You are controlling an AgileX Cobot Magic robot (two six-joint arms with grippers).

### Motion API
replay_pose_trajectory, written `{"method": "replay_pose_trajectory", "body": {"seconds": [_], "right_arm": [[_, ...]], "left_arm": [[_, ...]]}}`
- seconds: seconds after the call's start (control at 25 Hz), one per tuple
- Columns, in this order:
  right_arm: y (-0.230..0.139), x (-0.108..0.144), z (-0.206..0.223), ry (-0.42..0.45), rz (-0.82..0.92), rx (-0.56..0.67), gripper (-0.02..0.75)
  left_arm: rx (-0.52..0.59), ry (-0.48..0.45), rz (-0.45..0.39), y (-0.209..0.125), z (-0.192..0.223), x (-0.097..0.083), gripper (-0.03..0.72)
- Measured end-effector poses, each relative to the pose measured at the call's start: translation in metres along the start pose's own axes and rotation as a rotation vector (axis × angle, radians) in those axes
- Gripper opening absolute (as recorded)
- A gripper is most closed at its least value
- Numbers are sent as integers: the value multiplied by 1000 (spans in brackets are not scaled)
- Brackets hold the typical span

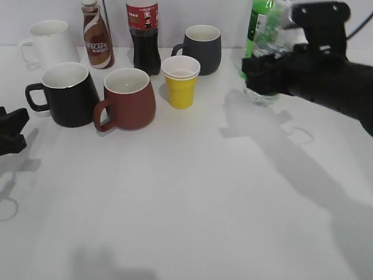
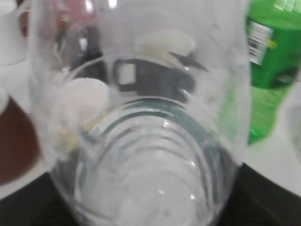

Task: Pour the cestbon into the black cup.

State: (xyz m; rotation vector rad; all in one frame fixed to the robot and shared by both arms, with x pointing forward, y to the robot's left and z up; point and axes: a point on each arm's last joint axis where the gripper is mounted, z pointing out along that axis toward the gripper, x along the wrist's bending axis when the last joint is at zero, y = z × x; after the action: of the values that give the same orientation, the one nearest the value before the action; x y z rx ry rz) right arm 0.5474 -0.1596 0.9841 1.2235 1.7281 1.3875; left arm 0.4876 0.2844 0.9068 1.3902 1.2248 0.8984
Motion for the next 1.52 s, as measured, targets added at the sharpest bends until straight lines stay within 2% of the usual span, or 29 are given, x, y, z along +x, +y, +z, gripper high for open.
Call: {"method": "replay_pose_trajectory", "body": {"seconds": [0.24,0.44,0.6,0.72,0.8,0.92,1.04,1.12,1.2,1.32,1.4,1.44,1.52], "right_arm": [[-42,-31,5,-77,26,23,470],[-60,-29,14,-32,-17,35,470],[-63,-29,16,-23,-23,30,473],[-61,-28,16,-19,-23,0,622],[-57,-28,15,-18,-23,-22,652],[-46,-27,11,-15,-27,-60,664],[-23,-24,0,-16,-36,-92,668],[1,-21,-13,-7,-62,-115,669],[24,-16,-30,5,-108,-123,669],[59,-9,-65,10,-173,-151,669],[76,-4,-94,-3,-211,-157,669],[80,-3,-107,-13,-224,-136,669],[90,3,-139,-29,-237,-119,669]], "left_arm": [[-97,-13,27,24,-16,-6,351],[-183,-41,59,44,-24,-11,342],[-198,-48,73,49,-28,-13,340],[-215,-50,79,54,-30,-14,340],[-210,-48,69,58,-33,-14,340],[-165,-32,59,60,-37,-14,340],[-168,-28,55,74,-45,-16,340],[-148,-32,57,94,-51,-19,340],[-83,-10,81,115,-61,-21,340],[-91,70,135,155,-89,-26,345],[-159,120,146,180,-124,-32,375],[-192,126,130,189,-140,-36,402],[-180,142,71,192,-162,-39,468]]}}
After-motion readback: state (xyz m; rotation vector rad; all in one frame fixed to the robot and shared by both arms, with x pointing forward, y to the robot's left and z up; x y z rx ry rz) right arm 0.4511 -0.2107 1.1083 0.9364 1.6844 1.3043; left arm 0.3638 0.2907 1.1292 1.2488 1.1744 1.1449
